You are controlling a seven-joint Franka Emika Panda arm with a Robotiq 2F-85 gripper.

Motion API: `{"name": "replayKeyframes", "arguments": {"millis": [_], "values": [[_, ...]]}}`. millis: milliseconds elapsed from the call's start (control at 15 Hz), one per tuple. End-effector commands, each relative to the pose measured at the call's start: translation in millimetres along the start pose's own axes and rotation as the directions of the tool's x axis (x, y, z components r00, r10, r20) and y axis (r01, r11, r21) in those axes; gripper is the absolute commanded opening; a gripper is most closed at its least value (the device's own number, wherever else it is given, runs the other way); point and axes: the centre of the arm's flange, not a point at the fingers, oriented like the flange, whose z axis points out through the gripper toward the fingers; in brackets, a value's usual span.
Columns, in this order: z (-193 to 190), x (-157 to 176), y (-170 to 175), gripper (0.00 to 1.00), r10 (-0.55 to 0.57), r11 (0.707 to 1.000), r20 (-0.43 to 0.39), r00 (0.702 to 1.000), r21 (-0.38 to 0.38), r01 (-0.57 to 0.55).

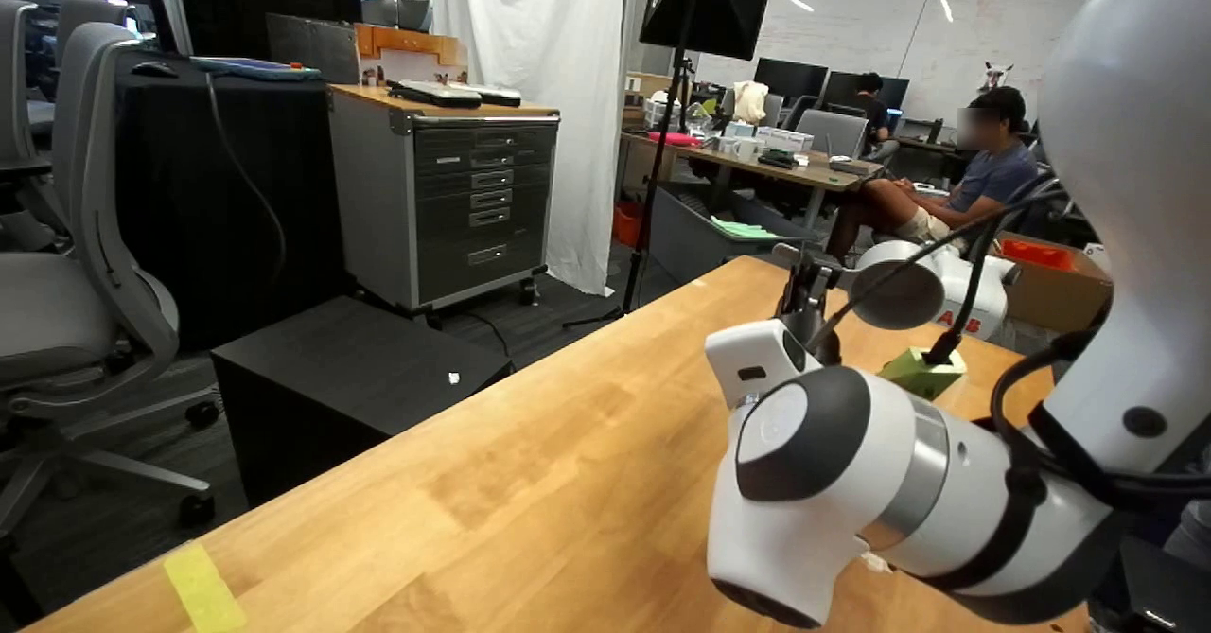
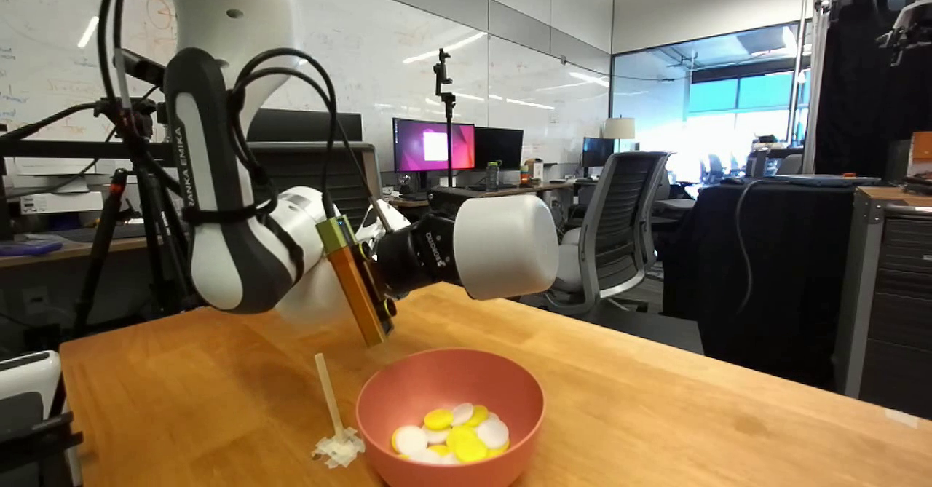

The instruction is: Pour the contents of the pot into the bowl

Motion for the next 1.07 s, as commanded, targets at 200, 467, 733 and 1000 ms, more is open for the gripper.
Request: {"name": "replayKeyframes", "arguments": {"millis": [200,467,733,1000], "values": [[86.3,14.5,51.4,0.09,-0.096,0.957,0.184,0.978,0.287,0.040],[133.8,9.9,65.9,0.08,-0.134,0.881,0.264,0.955,0.473,-0.007],[165.6,7.9,73.4,0.06,-0.124,0.767,0.355,0.926,0.626,-0.138],[196.2,9.0,79.6,0.06,-0.102,0.634,0.481,0.871,0.706,-0.316]]}}
